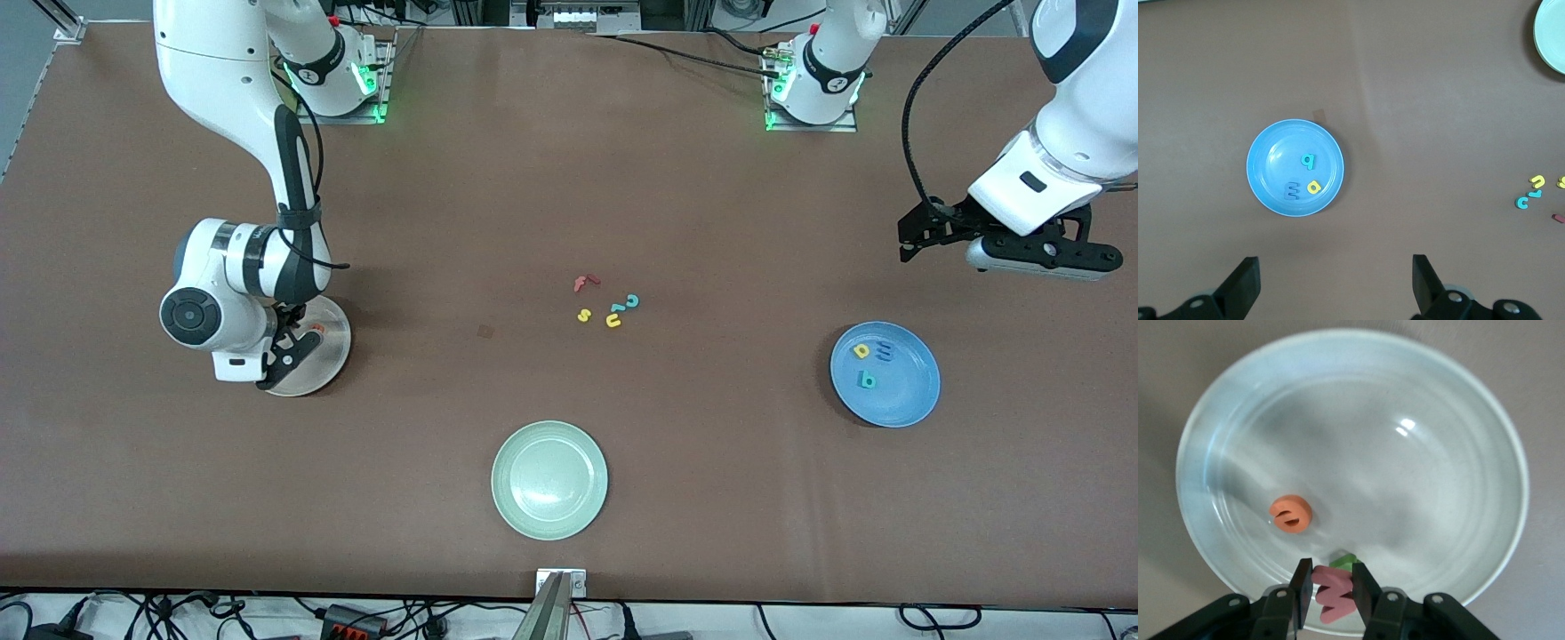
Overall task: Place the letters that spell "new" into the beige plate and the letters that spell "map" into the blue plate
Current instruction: 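Carry the pink m to the beige plate and open the right gripper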
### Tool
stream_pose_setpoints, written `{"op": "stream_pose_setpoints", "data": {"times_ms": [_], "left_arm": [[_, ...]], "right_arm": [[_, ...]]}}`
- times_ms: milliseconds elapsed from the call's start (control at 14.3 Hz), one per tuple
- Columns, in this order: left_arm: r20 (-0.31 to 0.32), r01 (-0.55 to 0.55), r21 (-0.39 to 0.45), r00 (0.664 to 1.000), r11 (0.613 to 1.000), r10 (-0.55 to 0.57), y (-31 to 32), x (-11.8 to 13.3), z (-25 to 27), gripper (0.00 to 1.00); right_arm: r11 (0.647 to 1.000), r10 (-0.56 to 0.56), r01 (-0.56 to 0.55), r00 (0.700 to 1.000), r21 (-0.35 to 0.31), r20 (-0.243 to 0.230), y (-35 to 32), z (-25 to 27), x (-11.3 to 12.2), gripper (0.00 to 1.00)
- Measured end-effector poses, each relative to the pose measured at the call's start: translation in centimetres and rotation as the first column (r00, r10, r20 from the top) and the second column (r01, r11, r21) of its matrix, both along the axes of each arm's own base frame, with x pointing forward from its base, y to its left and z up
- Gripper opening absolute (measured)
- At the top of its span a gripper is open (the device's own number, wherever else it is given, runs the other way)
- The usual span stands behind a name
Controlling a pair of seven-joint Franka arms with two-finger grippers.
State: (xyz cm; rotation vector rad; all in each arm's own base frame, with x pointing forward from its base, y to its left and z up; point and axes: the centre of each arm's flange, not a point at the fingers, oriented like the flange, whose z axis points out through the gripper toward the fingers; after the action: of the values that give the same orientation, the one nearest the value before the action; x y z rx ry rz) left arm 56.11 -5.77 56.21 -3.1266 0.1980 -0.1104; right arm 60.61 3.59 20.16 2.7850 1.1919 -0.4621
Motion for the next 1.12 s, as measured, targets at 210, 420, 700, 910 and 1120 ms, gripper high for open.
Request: {"op": "stream_pose_setpoints", "data": {"times_ms": [210, 420, 700, 910, 1120], "left_arm": [[0.000, 0.001, 0.000, 1.000, 1.000, -0.001, -0.1, 0.0, 0.0, 1.00], [0.000, 0.003, 0.000, 1.000, 1.000, -0.003, -0.1, 0.0, 0.0, 1.00], [0.000, 0.004, 0.000, 1.000, 1.000, -0.004, -0.2, 0.0, 0.0, 1.00], [0.000, 0.006, 0.000, 1.000, 1.000, -0.006, -0.3, 0.0, 0.0, 1.00], [0.000, 0.006, 0.000, 1.000, 1.000, -0.006, -0.4, 0.0, 0.0, 1.00]], "right_arm": [[1.000, -0.007, 0.007, 1.000, 0.014, -0.012, 0.6, -0.8, -0.5, 0.33], [0.999, -0.020, 0.020, 1.000, 0.031, -0.001, 0.9, -0.5, -0.2, 0.61], [0.998, -0.053, 0.049, 0.996, 0.046, 0.075, 0.6, 3.3, 1.6, 1.00], [0.983, -0.173, 0.164, 0.978, 0.082, 0.117, -0.1, 9.1, 3.0, 1.00], [0.945, -0.318, 0.301, 0.938, 0.127, 0.137, -0.1, 14.2, 4.1, 1.00]]}}
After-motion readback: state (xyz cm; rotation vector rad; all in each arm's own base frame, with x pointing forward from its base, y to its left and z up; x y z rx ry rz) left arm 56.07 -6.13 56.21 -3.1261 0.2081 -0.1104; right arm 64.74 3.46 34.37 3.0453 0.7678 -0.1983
